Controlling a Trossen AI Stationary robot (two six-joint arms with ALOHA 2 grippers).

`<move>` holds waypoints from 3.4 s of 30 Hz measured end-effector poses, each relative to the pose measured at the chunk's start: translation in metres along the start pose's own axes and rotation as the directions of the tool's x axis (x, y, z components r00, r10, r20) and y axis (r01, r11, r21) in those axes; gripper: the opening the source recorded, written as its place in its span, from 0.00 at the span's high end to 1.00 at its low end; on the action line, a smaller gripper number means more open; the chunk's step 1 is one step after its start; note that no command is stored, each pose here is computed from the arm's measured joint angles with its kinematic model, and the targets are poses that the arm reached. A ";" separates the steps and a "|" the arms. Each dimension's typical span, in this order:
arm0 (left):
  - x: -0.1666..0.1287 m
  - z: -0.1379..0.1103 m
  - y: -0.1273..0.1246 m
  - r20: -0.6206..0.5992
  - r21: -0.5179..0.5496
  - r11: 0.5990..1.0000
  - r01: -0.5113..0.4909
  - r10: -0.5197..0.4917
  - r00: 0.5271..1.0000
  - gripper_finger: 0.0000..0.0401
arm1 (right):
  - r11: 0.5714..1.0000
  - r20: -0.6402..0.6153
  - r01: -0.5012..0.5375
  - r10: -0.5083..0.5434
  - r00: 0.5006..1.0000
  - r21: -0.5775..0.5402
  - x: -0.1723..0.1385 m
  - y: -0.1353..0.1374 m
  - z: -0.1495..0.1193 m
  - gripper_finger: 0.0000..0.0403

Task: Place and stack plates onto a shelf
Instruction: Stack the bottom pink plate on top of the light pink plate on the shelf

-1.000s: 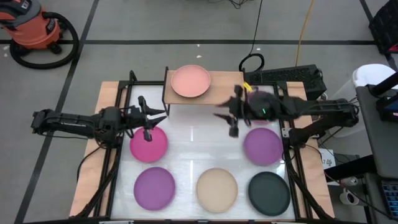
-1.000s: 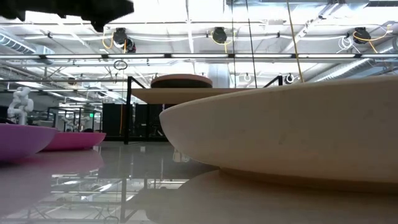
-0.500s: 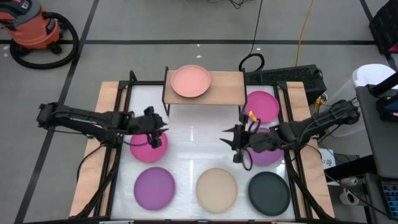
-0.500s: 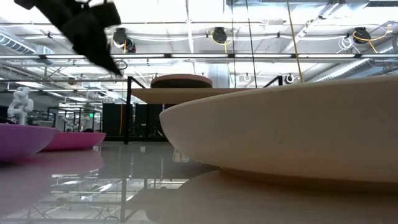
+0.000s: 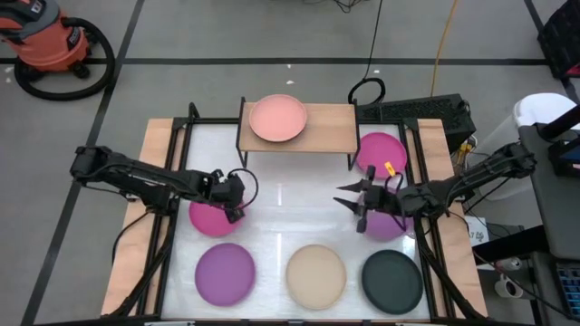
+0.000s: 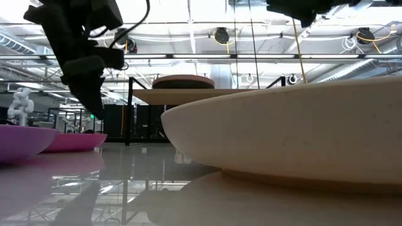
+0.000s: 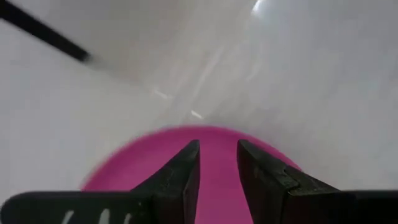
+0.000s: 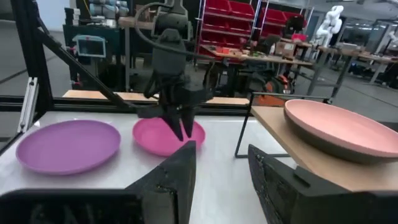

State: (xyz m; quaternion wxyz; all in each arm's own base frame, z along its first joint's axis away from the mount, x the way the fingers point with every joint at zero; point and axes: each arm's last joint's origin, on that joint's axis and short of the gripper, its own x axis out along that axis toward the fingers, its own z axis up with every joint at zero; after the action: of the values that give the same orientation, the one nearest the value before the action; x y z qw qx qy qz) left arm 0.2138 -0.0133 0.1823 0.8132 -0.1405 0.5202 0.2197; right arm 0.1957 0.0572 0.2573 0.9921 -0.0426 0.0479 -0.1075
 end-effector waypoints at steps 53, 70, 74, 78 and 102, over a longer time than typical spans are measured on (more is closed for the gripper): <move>0.028 -0.002 -0.051 -0.223 0.197 0.958 -0.209 0.251 0.942 0.99 | 1.000 0.005 -0.004 0.004 1.000 0.019 -0.005 -0.003 -0.005 0.68; -0.108 -0.002 -0.057 0.060 0.113 0.895 -0.432 0.428 0.902 1.00 | 1.000 0.012 -0.004 0.004 1.000 0.023 -0.005 -0.003 -0.004 0.68; -0.129 0.011 -0.058 0.131 0.091 0.897 -0.432 0.419 0.898 1.00 | 0.999 0.008 -0.004 0.004 1.000 0.032 -0.005 -0.003 -0.005 0.68; -0.134 0.016 -0.066 0.136 0.148 0.923 -0.356 0.337 0.932 1.00 | 0.999 0.004 -0.004 0.004 1.000 0.033 -0.005 -0.003 -0.005 0.68; -0.006 -0.046 -0.061 -0.099 0.367 0.930 -0.031 0.072 0.992 0.63 | 0.997 0.003 -0.005 0.005 1.000 0.082 -0.005 -0.003 -0.005 0.68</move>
State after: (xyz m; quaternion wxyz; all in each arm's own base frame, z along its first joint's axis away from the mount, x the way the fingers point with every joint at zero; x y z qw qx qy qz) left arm 0.2069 -0.0885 0.1683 0.7890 0.0143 0.5998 0.1324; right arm 0.1898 0.0550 0.2529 0.9934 -0.0019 0.0419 -0.1070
